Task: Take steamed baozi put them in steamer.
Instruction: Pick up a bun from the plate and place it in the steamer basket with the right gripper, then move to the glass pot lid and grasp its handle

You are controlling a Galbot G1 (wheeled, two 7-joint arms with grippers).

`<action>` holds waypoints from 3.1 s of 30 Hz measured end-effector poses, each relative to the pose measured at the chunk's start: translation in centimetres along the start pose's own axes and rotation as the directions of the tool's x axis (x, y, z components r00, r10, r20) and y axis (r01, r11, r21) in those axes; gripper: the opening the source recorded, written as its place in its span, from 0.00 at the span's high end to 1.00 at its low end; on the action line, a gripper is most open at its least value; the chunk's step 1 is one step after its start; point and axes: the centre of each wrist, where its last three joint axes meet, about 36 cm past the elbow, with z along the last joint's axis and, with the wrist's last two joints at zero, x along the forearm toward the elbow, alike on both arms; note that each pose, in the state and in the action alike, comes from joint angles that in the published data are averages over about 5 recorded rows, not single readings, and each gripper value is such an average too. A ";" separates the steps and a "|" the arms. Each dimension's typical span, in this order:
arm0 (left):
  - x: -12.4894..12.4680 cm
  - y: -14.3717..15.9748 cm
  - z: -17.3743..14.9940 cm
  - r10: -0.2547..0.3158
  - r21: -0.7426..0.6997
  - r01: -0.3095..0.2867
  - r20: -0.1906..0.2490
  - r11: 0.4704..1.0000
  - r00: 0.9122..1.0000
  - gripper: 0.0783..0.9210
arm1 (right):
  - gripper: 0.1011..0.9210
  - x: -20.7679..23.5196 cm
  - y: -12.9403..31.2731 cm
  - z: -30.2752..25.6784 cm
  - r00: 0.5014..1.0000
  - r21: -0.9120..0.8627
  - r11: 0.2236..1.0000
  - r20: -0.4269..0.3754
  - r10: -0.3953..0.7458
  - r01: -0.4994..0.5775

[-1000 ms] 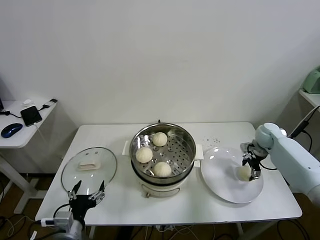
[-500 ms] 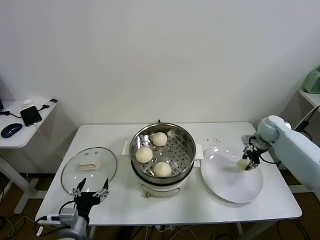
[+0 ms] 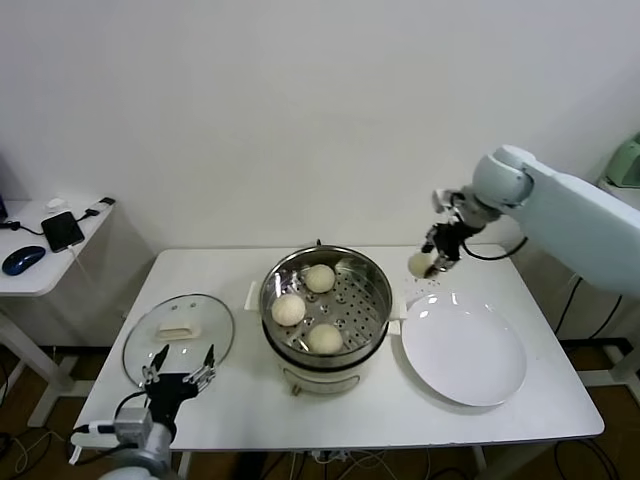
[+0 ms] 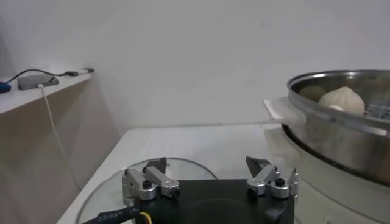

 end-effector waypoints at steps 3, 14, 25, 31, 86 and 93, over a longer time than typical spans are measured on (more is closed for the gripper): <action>0.2 0.1 -0.3 -0.001 0.003 0.001 0.007 1.000 1.000 0.12 | 0.51 0.3 -0.3 -2.7 1.000 -0.003 1.000 0.008 -0.004 0.004; 0.9 -0.2 -0.9 0.007 0.002 -0.007 0.022 1.000 1.000 0.12 | 0.51 -3.0 0.0 -9.1 0.998 0.000 0.999 -0.027 -0.050 0.050; 1.0 0.0 -1.0 -0.001 0.002 0.001 0.027 1.000 1.000 0.12 | 0.51 -7.8 0.5 -10.3 0.993 -0.033 0.998 -0.101 -0.058 0.055; 0.9 0.0 -0.8 -0.001 0.003 0.001 0.023 1.000 1.000 0.12 | 0.50 -9.9 0.9 -10.0 0.991 -0.048 0.998 -0.120 -0.056 0.050; 2.9 -0.1 -1.8 -0.020 0.044 0.013 0.163 0.999 0.986 0.12 | 0.12 -8.1 19.3 4.7 0.185 -0.932 0.244 0.199 0.962 -0.267; 2.7 0.4 -2.2 -0.025 0.035 0.019 0.176 0.999 0.984 0.12 | 0.12 -11.0 23.5 6.8 0.162 -0.957 0.116 0.074 0.984 -0.267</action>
